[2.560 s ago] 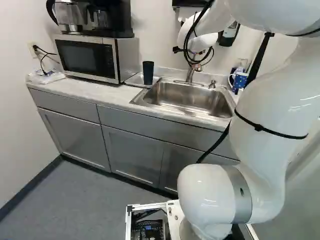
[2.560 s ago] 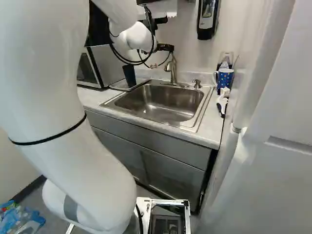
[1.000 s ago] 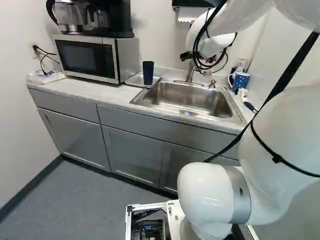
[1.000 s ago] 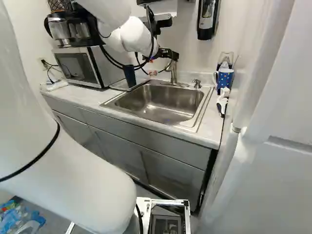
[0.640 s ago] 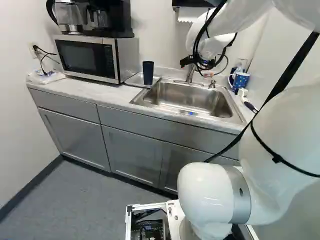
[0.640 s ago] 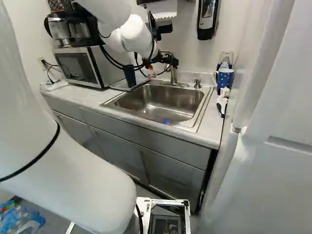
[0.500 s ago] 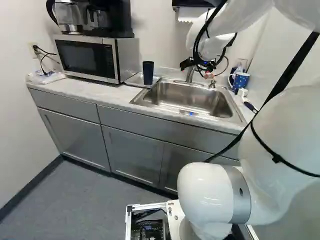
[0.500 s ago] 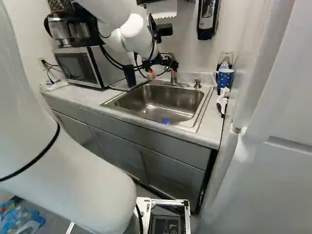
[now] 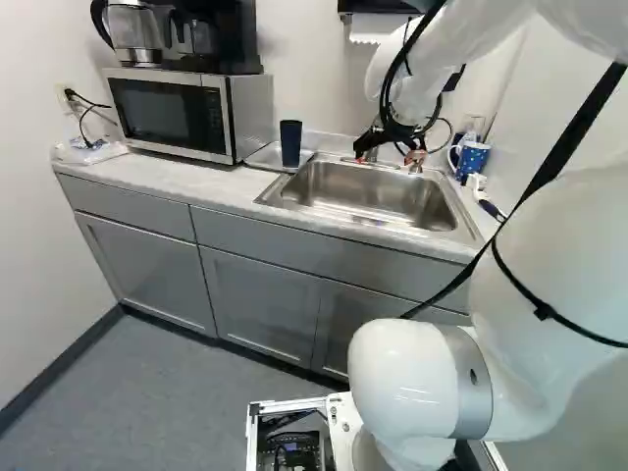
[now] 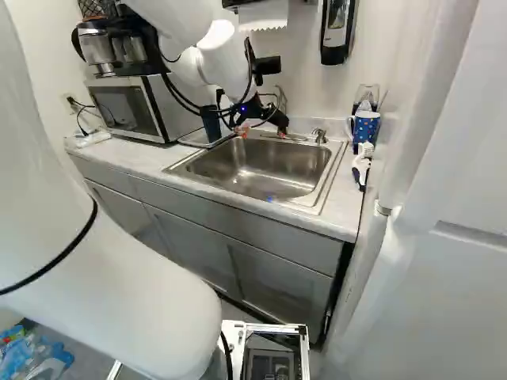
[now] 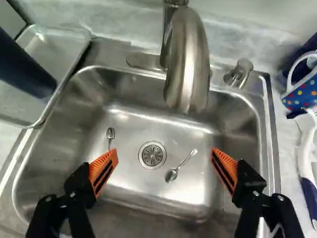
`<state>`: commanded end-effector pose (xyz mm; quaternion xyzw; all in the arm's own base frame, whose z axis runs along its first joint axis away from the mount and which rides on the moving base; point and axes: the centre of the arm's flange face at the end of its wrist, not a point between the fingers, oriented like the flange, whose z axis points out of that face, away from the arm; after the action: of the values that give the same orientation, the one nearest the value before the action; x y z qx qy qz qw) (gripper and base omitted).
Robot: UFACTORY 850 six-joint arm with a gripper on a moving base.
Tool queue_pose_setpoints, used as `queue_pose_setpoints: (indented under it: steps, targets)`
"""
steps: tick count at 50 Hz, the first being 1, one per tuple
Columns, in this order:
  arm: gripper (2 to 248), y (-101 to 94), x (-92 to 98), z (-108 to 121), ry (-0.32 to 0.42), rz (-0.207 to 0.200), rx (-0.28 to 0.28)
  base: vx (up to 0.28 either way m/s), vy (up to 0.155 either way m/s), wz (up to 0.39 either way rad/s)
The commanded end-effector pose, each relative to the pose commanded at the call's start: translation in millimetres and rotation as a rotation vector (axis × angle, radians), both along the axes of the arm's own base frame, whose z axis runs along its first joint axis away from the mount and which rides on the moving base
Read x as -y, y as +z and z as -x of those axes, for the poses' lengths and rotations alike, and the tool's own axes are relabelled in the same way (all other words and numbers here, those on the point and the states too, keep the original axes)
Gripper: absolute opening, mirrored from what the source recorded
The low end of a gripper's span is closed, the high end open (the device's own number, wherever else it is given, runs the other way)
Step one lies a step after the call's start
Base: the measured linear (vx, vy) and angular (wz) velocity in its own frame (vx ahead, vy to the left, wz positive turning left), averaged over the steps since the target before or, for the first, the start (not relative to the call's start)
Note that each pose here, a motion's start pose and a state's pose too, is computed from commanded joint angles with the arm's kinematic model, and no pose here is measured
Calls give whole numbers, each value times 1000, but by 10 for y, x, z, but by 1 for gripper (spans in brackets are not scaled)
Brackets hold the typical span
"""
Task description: Rinse the cup and place it in the tray
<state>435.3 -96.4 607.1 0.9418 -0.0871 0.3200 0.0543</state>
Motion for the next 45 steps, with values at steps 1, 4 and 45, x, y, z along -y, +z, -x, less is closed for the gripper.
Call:
queue_pose_setpoints:
  steps: [1,4,45]
  targets:
    - [247,-3,-1,3,-1,-3,-5,0,0,0]
    - [247,-11,-6,14,-6,-12,-18,0,0,0]
    - [247,-23,-14,28,-15,-31,-36,0,0,0]
